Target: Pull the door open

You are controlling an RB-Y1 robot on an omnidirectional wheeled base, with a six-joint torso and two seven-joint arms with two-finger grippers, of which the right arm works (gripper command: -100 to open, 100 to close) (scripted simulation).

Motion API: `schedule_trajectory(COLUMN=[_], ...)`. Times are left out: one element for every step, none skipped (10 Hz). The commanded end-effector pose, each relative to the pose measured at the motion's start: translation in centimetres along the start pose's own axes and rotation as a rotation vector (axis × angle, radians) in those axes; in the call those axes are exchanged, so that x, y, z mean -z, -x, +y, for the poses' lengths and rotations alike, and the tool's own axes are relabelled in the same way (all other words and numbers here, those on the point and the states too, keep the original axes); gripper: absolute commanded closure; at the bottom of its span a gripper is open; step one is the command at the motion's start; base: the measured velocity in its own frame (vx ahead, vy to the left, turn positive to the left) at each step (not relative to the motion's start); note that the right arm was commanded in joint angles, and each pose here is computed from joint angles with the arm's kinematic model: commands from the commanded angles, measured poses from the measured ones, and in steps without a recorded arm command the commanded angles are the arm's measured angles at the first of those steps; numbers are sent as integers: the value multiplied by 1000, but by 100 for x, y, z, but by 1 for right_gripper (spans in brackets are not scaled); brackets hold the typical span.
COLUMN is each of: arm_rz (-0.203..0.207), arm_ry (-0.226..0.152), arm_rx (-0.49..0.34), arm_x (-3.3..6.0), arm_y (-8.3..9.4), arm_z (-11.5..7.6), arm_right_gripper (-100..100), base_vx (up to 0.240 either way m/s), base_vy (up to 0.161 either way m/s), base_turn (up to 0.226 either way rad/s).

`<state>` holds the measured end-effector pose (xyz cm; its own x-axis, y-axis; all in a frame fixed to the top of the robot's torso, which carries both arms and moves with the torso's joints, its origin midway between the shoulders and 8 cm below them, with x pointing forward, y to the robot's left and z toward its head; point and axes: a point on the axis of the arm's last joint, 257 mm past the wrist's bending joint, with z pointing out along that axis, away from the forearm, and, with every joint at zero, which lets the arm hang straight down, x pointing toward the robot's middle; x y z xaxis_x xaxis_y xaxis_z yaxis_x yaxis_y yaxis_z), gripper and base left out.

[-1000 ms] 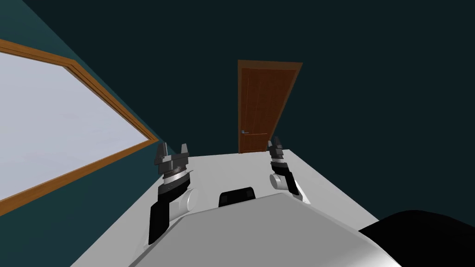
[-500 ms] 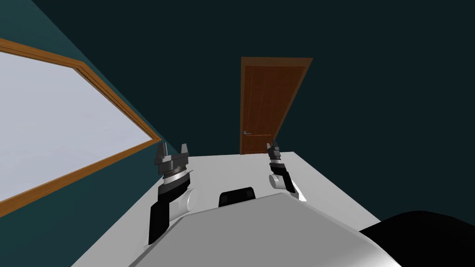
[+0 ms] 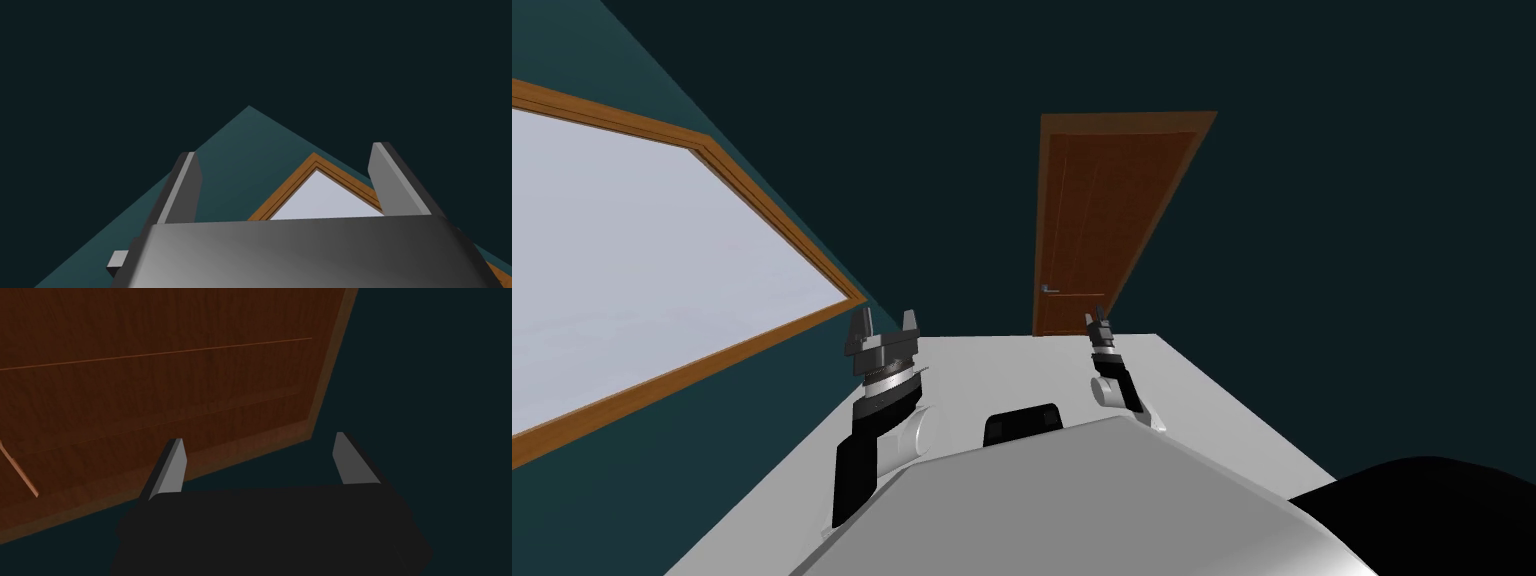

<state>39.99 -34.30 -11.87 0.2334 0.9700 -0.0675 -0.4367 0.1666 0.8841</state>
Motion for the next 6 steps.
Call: schedule_trajectory(arm_rz=[-1, -2, -4, -6, -8, -11], arm_ry=[-12, -27, -42, -57, -72, -88], arm_rx=[-1, -3, -5, -7, -8, -10], arm_x=[1, 20, 40, 61, 84, 108], arm_y=[20, 39, 58, 78, 100, 123], arm_z=[-87, -183, -278, -372, -467, -561], arm_right_gripper=[-100, -100, -100, -100, -100, -100], base_vx=[69, 59, 83, 86, 99, 109], base_vy=[-5, -4, -1, -17, -17, -9], base_turn=[21, 50, 76, 86, 92, 86])
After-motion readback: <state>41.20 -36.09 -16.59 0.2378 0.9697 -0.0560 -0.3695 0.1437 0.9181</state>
